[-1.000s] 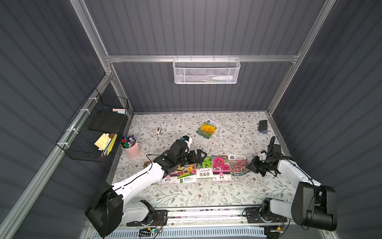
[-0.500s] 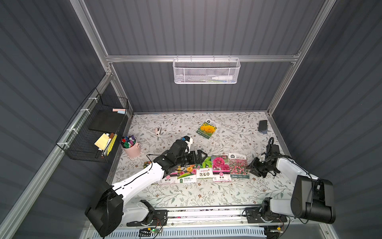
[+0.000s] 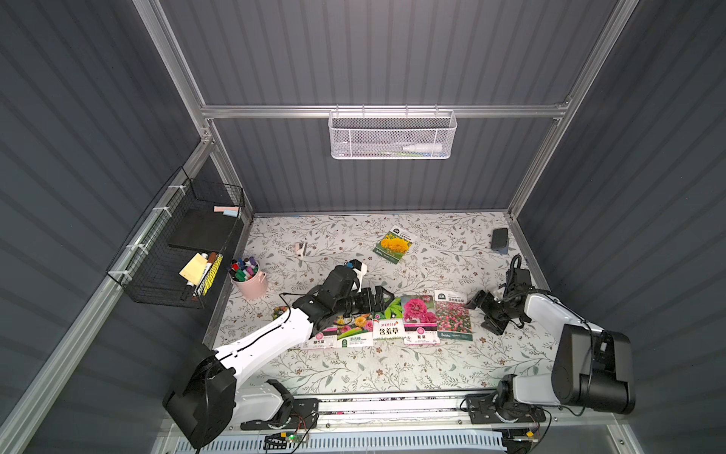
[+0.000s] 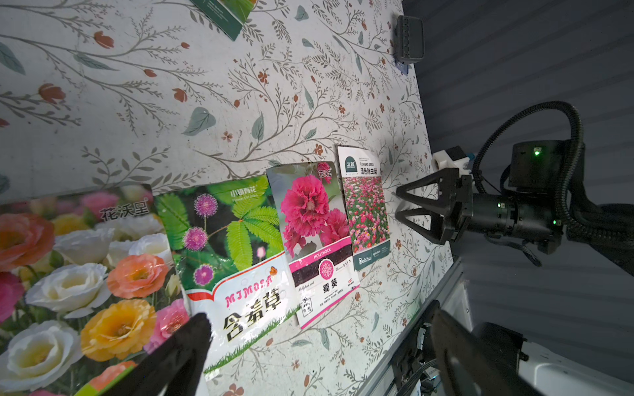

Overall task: Arrange the seed packets in a row
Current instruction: Place the seed packet at the center of the board, then adjust the seed packet at the center of the board.

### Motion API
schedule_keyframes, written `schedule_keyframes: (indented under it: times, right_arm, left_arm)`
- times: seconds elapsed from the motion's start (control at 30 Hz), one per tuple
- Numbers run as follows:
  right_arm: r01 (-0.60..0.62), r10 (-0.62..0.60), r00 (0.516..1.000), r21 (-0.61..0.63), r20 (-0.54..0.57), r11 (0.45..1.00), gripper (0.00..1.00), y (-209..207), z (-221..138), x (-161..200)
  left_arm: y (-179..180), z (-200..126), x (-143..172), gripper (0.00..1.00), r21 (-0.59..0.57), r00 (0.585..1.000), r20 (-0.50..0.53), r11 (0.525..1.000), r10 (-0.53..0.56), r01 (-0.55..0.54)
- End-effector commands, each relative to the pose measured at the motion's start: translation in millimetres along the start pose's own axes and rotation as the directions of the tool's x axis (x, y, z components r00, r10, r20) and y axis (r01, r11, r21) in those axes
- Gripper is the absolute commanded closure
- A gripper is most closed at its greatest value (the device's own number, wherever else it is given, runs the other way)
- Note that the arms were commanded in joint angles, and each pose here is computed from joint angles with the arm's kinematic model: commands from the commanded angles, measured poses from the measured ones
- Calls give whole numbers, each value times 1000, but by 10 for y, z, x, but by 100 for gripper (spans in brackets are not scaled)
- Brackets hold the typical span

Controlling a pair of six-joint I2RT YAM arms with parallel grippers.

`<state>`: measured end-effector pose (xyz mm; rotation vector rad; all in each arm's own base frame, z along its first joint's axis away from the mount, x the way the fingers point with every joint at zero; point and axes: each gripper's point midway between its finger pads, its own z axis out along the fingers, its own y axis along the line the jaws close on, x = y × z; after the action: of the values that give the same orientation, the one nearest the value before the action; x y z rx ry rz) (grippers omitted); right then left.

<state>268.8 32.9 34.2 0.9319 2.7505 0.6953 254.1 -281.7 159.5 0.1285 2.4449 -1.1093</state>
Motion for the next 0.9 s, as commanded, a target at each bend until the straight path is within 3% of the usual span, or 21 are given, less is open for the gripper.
schedule_keyframes:
  times: [0.0,0.27,0.87]
  right_arm:
    - [-14,16,1000,-77,20,997,13,204,47,-213]
    - [-39,42,999,-150,23,988,12,437,222,-497]
    - [4,-7,1000,-219,-14,976,12,703,408,-595]
  left_arm:
    - [-68,15,-18,1,19,1000,-9,1000,10,-10]
    - [-36,36,-2,1,6,1000,-21,1000,17,-17]
    - [22,148,17,0,-13,999,-50,1000,7,-8]
